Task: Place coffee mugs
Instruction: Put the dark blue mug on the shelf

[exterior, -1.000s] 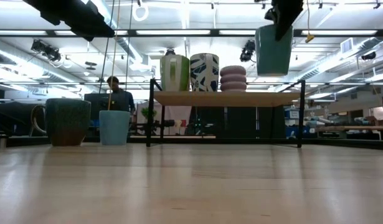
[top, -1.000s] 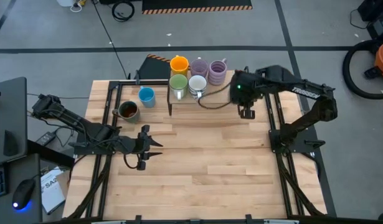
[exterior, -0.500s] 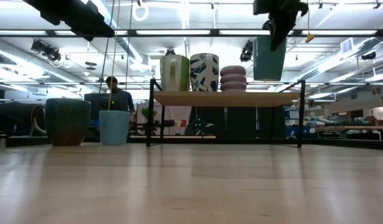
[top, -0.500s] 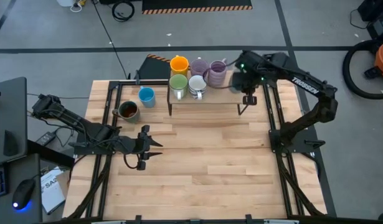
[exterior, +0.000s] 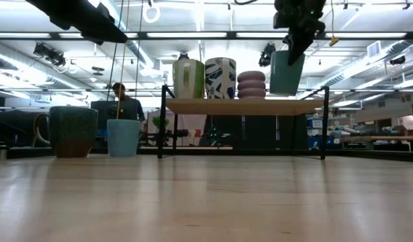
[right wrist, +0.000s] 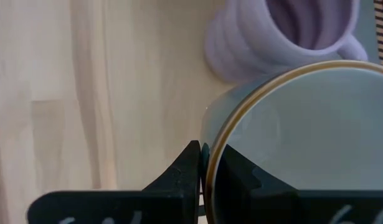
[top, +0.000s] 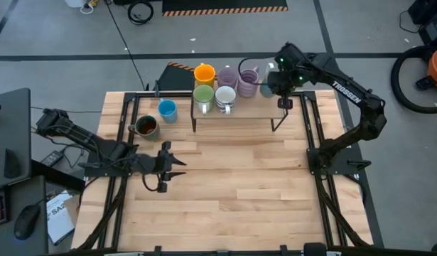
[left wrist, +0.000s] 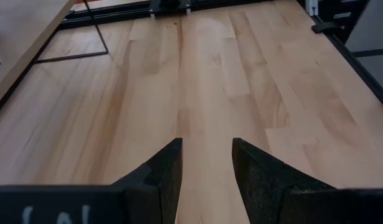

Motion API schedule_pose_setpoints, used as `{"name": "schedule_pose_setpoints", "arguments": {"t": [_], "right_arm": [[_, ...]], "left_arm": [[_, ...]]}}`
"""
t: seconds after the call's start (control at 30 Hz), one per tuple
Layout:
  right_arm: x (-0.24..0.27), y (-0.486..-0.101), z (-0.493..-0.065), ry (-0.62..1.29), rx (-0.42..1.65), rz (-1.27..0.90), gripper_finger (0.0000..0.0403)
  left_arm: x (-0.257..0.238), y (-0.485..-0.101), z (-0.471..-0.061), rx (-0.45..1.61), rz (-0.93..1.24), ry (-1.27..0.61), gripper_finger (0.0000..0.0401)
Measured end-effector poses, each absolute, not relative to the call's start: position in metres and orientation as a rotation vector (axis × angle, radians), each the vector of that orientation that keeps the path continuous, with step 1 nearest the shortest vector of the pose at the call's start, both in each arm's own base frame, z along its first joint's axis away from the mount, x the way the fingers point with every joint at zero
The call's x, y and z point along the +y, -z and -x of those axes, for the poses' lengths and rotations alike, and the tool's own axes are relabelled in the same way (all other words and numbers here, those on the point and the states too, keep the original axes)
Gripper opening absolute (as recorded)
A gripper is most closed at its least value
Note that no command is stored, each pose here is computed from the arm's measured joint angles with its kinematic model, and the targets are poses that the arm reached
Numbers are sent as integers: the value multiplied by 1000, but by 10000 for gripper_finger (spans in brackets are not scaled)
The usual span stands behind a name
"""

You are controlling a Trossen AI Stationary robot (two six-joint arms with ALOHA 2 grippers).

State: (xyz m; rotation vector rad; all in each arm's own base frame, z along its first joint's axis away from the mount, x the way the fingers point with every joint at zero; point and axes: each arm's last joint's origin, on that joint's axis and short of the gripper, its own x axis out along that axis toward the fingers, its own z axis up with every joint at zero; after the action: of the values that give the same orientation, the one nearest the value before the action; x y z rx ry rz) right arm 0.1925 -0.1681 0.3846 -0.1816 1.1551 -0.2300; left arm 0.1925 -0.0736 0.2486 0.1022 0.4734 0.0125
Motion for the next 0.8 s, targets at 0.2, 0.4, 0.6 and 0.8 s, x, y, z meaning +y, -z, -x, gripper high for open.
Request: {"name": "schedule_pose_setpoints", "arguments": {"t": [0.2, 0.4, 0.6, 0.8], "right_arm": [[-180, -375, -186, 229, 1156, 161, 42], [-188, -366, -182, 234, 1151, 142, 42], [-195, -365, -185, 224, 1117, 159, 42], [-208, -353, -194, 226, 1191, 159, 42]], "left_arm": [[-68, -249, -194, 475, -104, -37, 146], [-64, -249, -196, 476, -114, -52, 146], [-60, -249, -197, 477, -111, -73, 146], [-58, -249, -198, 477, -108, -82, 146]]}}
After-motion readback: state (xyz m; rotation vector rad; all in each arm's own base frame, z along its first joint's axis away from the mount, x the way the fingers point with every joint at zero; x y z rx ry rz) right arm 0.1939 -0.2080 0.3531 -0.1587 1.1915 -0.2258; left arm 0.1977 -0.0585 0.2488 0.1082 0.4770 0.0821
